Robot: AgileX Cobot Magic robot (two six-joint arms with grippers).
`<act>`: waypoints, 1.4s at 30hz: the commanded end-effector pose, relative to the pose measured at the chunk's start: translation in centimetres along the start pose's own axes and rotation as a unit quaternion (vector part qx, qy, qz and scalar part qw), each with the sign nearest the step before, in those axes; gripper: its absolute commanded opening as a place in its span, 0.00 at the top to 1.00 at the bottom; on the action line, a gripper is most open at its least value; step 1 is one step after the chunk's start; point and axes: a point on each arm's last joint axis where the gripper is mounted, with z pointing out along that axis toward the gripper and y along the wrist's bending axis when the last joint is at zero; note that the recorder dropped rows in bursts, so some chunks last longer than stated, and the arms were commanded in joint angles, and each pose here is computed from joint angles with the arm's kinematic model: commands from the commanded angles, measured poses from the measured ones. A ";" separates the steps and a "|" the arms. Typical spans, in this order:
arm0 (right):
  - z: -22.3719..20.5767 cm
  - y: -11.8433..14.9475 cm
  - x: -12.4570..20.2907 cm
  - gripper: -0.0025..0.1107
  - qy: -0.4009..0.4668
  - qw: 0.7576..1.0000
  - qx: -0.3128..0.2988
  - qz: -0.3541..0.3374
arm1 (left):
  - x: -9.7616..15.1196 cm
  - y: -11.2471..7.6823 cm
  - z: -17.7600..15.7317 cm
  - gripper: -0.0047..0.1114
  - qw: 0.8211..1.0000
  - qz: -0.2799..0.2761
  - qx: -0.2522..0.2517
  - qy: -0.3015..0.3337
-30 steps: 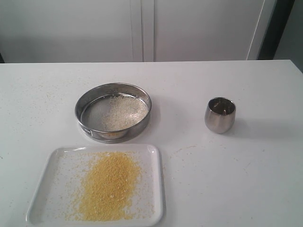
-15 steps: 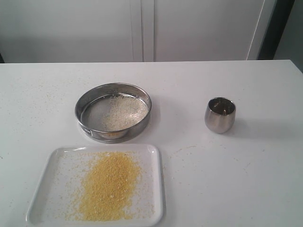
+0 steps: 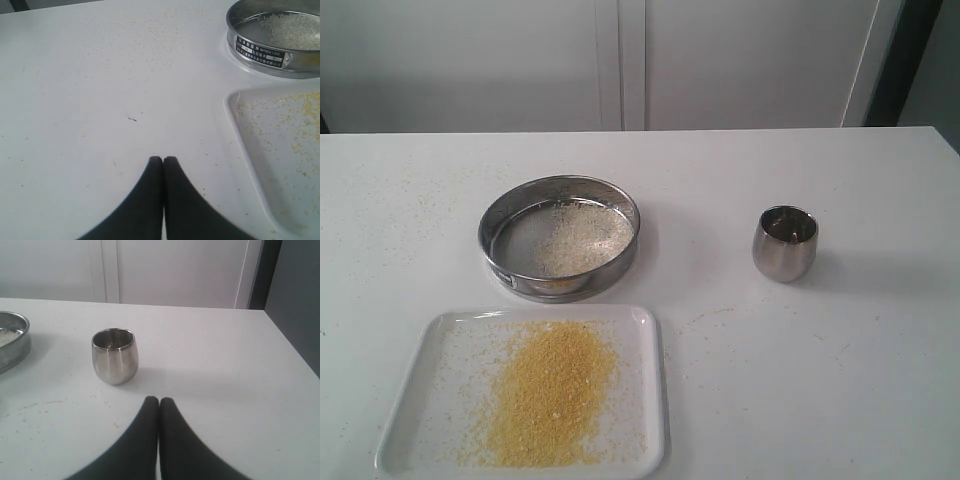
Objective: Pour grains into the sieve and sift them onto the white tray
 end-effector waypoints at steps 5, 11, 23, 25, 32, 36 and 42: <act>0.0 -0.1 0.7 0.98 0.030 1.000 0.004 -0.008 | 0.2 0.0 0.0 0.96 1.000 -0.006 0.001 0.002; 0.0 -0.1 0.8 0.98 0.038 0.999 0.004 -0.008 | 0.2 0.0 0.0 0.96 1.000 -0.006 0.001 0.002; 0.0 -0.1 0.8 0.98 0.038 0.999 0.004 -0.008 | 0.2 0.0 0.0 0.96 1.000 -0.006 0.001 0.002; 0.0 -0.1 0.8 0.98 0.038 0.999 0.004 -0.008 | 0.2 0.0 0.0 0.96 1.000 -0.006 0.001 0.002; 0.0 -0.1 0.9 0.98 0.039 0.999 0.005 0.005 | 0.2 0.0 0.0 0.96 1.000 -0.006 0.001 0.002; 0.0 -0.1 0.9 0.98 0.039 0.999 0.005 0.003 | 0.2 0.0 0.0 0.96 1.000 -0.006 0.001 0.002; 0.0 -0.1 0.9 0.98 0.039 0.999 0.005 0.003 | 0.2 0.0 0.0 0.96 1.000 -0.006 0.001 0.002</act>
